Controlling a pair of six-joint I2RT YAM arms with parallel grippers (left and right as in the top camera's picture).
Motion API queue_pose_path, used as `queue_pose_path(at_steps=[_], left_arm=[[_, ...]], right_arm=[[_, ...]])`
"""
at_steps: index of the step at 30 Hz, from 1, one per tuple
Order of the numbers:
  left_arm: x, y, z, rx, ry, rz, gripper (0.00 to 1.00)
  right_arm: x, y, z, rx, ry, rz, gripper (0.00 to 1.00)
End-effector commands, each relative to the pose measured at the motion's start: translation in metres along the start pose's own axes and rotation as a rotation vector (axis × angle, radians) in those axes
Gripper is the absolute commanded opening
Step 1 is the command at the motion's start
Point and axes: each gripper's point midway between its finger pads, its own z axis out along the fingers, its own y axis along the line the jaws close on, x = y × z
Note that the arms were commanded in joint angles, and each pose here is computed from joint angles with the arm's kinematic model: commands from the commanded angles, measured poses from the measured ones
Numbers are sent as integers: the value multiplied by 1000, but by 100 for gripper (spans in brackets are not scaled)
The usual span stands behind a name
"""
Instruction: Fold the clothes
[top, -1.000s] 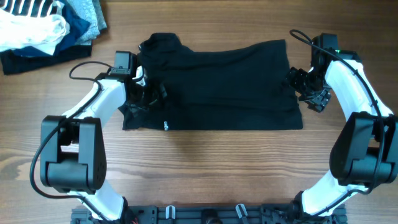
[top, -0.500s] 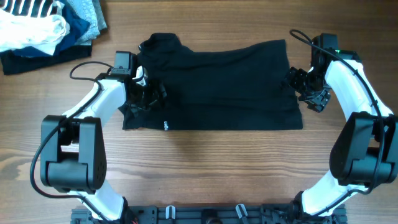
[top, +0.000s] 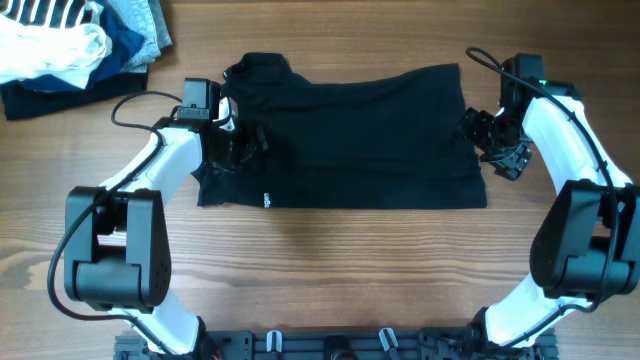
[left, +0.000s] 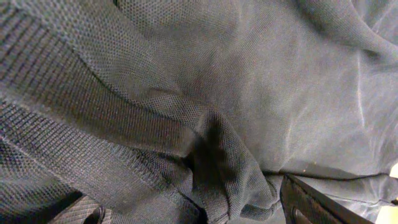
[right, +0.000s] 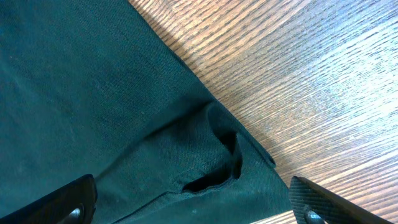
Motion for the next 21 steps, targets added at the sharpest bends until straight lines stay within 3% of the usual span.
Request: queue_pose_path(at_steps=[1, 9, 21], left_arm=[[2, -5, -3, 17, -3, 24, 83], [7, -14, -4, 71, 30, 24, 83], [-2, -21, -4, 96, -6, 38, 55]], right_arm=[[-3, 3, -5, -14, -6, -10, 100], [-2, 2, -5, -10, -1, -24, 100], [-1, 2, -5, -9, 2, -24, 100]])
